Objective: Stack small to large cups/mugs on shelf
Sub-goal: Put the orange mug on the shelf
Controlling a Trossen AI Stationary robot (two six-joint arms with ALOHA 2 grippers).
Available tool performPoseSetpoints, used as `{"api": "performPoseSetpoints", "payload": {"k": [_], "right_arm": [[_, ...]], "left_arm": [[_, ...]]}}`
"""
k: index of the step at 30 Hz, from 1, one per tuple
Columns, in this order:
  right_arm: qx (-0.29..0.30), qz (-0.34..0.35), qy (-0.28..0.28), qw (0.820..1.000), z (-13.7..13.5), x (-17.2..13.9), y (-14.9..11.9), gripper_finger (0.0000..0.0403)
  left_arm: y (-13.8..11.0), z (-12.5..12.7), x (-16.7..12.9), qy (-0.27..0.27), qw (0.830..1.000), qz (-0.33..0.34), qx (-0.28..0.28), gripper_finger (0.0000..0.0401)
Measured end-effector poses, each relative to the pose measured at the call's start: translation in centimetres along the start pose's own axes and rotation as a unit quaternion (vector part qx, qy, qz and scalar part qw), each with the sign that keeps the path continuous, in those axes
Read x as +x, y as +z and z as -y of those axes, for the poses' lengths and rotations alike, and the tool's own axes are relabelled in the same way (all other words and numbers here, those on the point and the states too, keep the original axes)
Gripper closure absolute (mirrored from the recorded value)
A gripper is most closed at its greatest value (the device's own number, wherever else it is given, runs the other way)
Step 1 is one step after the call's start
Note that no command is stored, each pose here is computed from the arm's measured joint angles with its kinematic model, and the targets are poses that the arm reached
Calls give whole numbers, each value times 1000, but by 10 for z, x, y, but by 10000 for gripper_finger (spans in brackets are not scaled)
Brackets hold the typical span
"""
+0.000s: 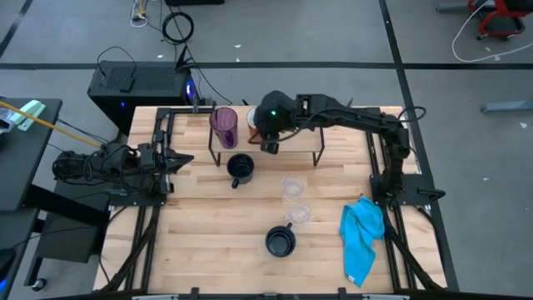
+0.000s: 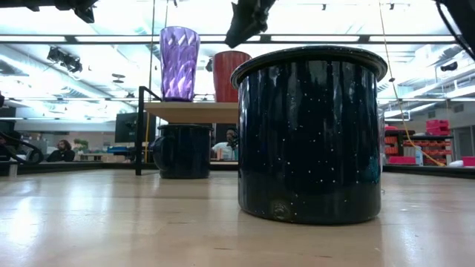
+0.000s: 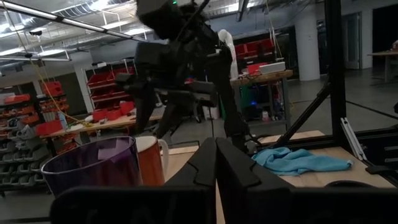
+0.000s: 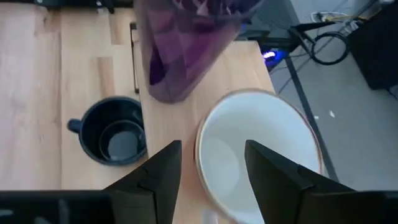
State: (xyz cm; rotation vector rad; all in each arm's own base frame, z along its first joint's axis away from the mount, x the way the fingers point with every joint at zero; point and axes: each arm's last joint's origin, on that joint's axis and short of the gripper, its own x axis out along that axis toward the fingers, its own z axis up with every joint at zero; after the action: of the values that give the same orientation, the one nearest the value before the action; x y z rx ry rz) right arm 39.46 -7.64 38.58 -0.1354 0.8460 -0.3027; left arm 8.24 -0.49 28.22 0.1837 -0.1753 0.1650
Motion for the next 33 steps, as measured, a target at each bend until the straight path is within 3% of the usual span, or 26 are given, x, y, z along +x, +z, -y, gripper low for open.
{"api": "performPoseSetpoints", "payload": {"k": [5,11,17,23,33], "right_arm": [[7,12,23,1000,12,9,5,223],[19,6,43,999,21,21,2,231],[19,13,66,998,17,26,4,244],[18,20,61,998,21,19,4,251],[41,25,51,998,34,16,3,252]], "left_arm": [[0,0,0,0,1000,0,0,376],[0,0,0,0,1000,0,0,389],[0,0,0,-1,1000,-2,0,389],[-1,0,0,0,1000,-3,1,375],[0,0,0,1,1000,-3,0,392]]}}
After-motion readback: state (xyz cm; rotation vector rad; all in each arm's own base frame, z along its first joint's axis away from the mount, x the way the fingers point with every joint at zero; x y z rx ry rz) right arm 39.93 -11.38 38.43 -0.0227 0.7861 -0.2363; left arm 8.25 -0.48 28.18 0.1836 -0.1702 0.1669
